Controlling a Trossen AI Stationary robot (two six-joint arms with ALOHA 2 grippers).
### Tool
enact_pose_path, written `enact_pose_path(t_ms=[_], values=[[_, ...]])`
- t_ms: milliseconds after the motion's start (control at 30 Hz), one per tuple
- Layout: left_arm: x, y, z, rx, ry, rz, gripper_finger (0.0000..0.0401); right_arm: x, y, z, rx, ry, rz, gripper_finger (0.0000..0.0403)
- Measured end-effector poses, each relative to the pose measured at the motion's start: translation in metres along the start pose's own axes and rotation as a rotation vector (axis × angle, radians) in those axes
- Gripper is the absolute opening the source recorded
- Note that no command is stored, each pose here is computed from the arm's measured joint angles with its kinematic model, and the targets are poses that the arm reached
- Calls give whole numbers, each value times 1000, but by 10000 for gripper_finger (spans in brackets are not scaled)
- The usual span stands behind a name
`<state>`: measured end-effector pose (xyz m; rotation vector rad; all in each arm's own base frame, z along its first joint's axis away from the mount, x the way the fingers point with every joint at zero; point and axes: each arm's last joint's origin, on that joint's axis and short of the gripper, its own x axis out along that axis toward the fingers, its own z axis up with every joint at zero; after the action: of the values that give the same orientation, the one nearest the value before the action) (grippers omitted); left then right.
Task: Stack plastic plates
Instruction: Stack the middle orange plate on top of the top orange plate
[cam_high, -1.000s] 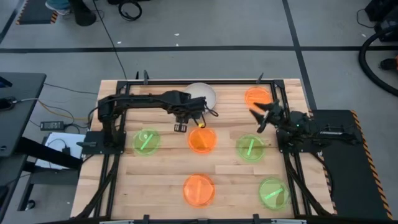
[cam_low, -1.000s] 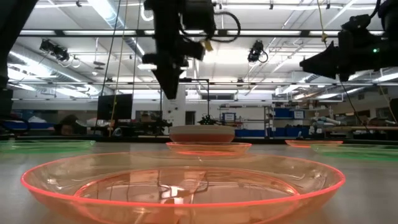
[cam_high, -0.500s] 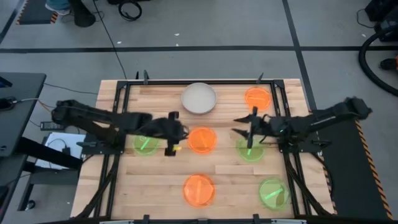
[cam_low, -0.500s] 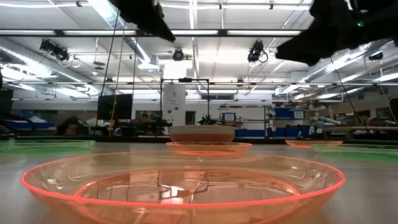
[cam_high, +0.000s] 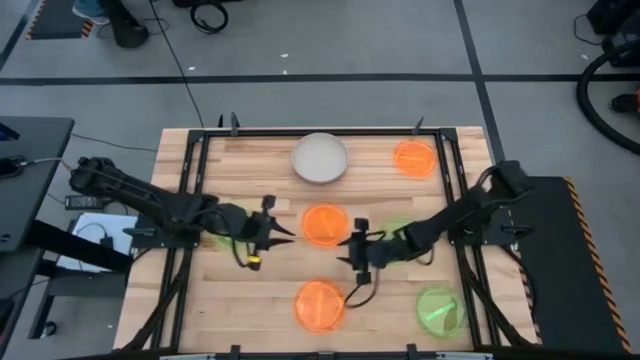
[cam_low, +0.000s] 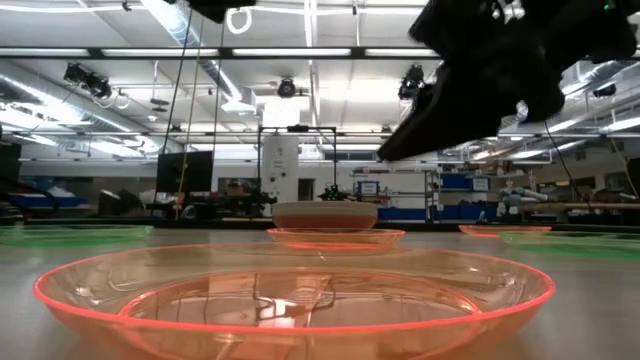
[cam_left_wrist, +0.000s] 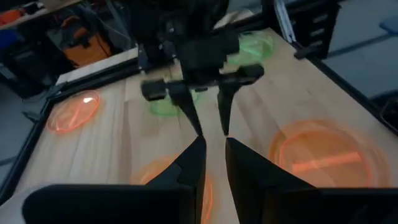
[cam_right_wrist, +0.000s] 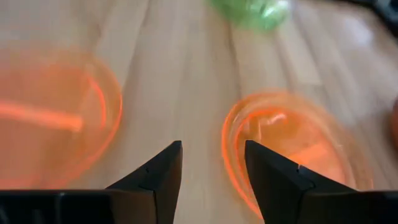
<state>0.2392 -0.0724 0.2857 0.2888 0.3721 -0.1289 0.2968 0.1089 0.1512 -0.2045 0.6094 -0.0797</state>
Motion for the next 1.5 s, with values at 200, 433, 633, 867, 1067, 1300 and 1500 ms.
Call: enact_pose_path(t_ms=[200, 433, 633, 867, 1067, 1300, 1500], values=[[-15, 5, 7, 0, -51, 11, 68, 31, 16, -1, -210, 188, -82, 160], [-15, 0, 4, 11, -25, -14, 68, 53, 21, -5, -386, 326, -133, 137], [-15, -1, 5, 12, -30, -15, 68, 59, 17, -7, -433, 387, -178, 124], [-15, -1, 5, 10, -33, -13, 68, 62, 7, -12, -522, 450, -194, 110], [-15, -1, 6, 9, -36, -14, 68, 65, 1, -13, -591, 471, -188, 89], [-14, -1, 6, 9, -35, -14, 68, 67, -2, -14, -623, 484, -133, 53], [-14, -1, 5, 9, -34, -14, 68, 67, -1, -14, -622, 483, -121, 9]])
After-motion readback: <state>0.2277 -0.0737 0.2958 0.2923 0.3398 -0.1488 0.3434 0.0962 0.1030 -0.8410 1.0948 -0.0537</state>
